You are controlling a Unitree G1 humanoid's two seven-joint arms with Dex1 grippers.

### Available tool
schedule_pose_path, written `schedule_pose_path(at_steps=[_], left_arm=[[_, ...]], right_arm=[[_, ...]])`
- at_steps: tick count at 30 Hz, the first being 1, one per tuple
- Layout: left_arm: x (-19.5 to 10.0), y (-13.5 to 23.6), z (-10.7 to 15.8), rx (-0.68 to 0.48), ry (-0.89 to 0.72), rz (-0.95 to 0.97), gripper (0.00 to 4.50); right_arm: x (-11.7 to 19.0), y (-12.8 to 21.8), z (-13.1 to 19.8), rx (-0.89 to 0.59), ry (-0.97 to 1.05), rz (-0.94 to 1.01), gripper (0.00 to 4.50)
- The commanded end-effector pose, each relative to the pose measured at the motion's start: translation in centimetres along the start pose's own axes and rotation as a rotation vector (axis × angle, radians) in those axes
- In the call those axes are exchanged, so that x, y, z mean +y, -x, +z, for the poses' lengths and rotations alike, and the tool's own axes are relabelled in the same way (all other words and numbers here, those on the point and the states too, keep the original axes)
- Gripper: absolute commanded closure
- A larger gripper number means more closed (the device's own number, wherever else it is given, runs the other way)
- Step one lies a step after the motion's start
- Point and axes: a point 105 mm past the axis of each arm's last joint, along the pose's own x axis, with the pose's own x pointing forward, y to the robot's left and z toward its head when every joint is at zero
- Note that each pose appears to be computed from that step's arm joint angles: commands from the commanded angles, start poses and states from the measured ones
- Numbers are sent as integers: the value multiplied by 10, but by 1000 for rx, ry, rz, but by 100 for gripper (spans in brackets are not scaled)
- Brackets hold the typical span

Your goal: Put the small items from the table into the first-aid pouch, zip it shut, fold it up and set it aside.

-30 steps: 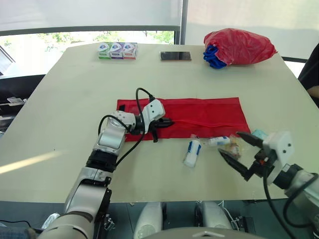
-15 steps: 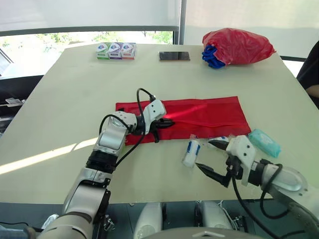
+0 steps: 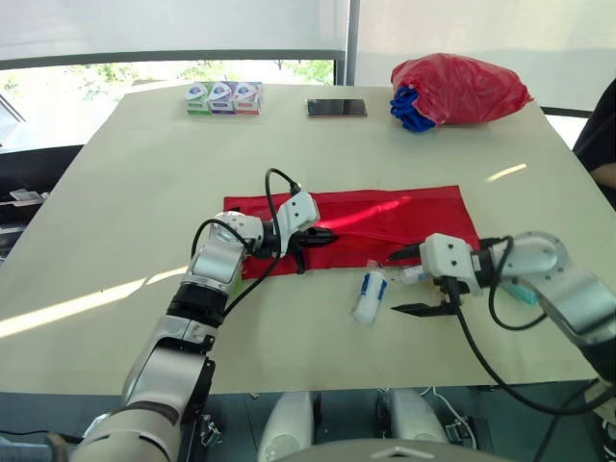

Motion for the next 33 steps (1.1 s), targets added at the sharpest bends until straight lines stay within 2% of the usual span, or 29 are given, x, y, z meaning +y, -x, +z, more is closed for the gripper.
schedule_pose_path(at_steps=[1, 9, 17, 20, 21, 23, 24, 25, 27, 33], left_arm=[[3, 2, 12, -34, -49, -3, 447], [3, 2, 13, -43, -54, 2, 447], [4, 1, 12, -48, -50, 14, 447], [3, 0, 10, -48, -48, 14, 450], [3, -1, 10, -47, -48, 13, 450], [3, -2, 10, -48, -46, 11, 450], [3, -2, 10, -48, -46, 10, 450], [3, -2, 10, -49, -47, 7, 450], [3, -3, 10, -49, -47, 3, 450], [2, -5, 10, -54, -47, -4, 450]], right_arm=[[-9, -3, 3, 56, 116, 114, 0], [-30, -28, -3, 186, 266, 264, 0], [-30, -44, -1, 194, 326, 330, 0], [-25, -44, -1, 173, 300, 327, 79], [-25, -43, 0, 161, 280, 316, 152], [-22, -39, 6, 104, 215, 278, 195], [-20, -36, 8, 90, 194, 267, 247], [-17, -33, 11, 70, 158, 247, 268], [-13, -27, 18, 24, 75, 190, 344], [-18, -14, 28, -25, -96, -11, 344]])
